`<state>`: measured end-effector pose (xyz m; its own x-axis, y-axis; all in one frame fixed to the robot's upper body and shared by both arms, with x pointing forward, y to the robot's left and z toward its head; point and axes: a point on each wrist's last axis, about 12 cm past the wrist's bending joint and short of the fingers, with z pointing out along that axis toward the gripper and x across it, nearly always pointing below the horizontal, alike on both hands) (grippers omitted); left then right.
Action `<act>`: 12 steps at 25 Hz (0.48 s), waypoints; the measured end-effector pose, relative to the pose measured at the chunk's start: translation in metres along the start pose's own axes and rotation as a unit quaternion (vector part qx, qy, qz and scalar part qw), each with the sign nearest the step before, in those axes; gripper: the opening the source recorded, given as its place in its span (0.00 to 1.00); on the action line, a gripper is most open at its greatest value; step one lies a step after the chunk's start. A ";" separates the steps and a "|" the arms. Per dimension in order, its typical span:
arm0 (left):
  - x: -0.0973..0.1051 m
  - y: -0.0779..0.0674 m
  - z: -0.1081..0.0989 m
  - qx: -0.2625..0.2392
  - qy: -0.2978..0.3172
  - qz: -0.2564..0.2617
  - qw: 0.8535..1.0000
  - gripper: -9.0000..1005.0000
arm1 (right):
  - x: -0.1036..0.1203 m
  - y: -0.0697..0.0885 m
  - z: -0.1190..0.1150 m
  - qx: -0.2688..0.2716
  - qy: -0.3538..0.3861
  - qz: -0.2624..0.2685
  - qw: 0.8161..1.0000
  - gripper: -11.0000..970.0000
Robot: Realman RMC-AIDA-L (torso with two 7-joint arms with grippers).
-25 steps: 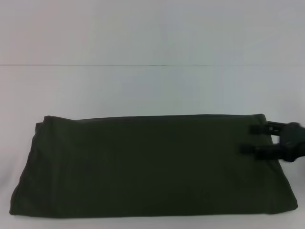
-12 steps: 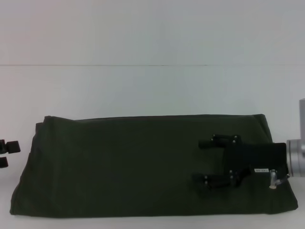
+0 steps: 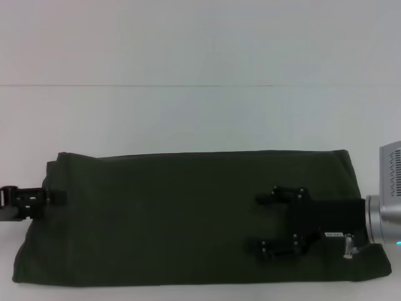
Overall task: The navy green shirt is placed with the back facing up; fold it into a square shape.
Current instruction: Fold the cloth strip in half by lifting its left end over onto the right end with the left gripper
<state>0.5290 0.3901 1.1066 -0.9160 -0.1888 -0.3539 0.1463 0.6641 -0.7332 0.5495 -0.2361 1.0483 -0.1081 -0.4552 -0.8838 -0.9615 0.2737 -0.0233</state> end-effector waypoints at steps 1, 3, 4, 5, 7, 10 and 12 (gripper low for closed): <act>0.000 0.001 0.004 -0.005 0.004 0.002 1.000 0.91 | 0.000 0.001 0.001 -0.002 -0.003 0.003 1.000 0.95; -0.002 0.003 0.010 -0.020 0.009 0.005 1.000 0.91 | 0.000 0.002 0.002 -0.002 -0.005 0.004 1.000 0.95; -0.002 0.005 0.013 -0.031 0.011 0.007 0.999 0.91 | 0.000 0.003 0.002 -0.004 -0.007 0.004 1.000 0.95; -0.002 0.005 0.013 -0.031 0.011 0.007 0.999 0.91 | 0.000 0.003 0.002 -0.004 -0.007 0.004 1.000 0.95; -0.002 0.007 0.016 -0.039 0.009 0.007 0.999 0.91 | 0.000 0.003 0.002 -0.005 -0.007 0.003 1.000 0.95; -0.003 0.009 0.017 -0.050 0.005 0.008 0.999 0.91 | 0.000 0.002 0.002 -0.004 -0.006 0.004 1.000 0.95; -0.001 0.012 0.018 -0.058 0.005 0.006 0.998 0.91 | 0.000 0.002 0.001 -0.004 -0.006 0.004 1.000 0.95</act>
<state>0.5388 0.3851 1.0878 -0.9184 -0.1739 -0.3555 0.1127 0.7462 -0.6561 0.5480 -0.2343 1.0478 -0.1129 -0.4435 -0.8891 -0.9628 0.2699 -0.0123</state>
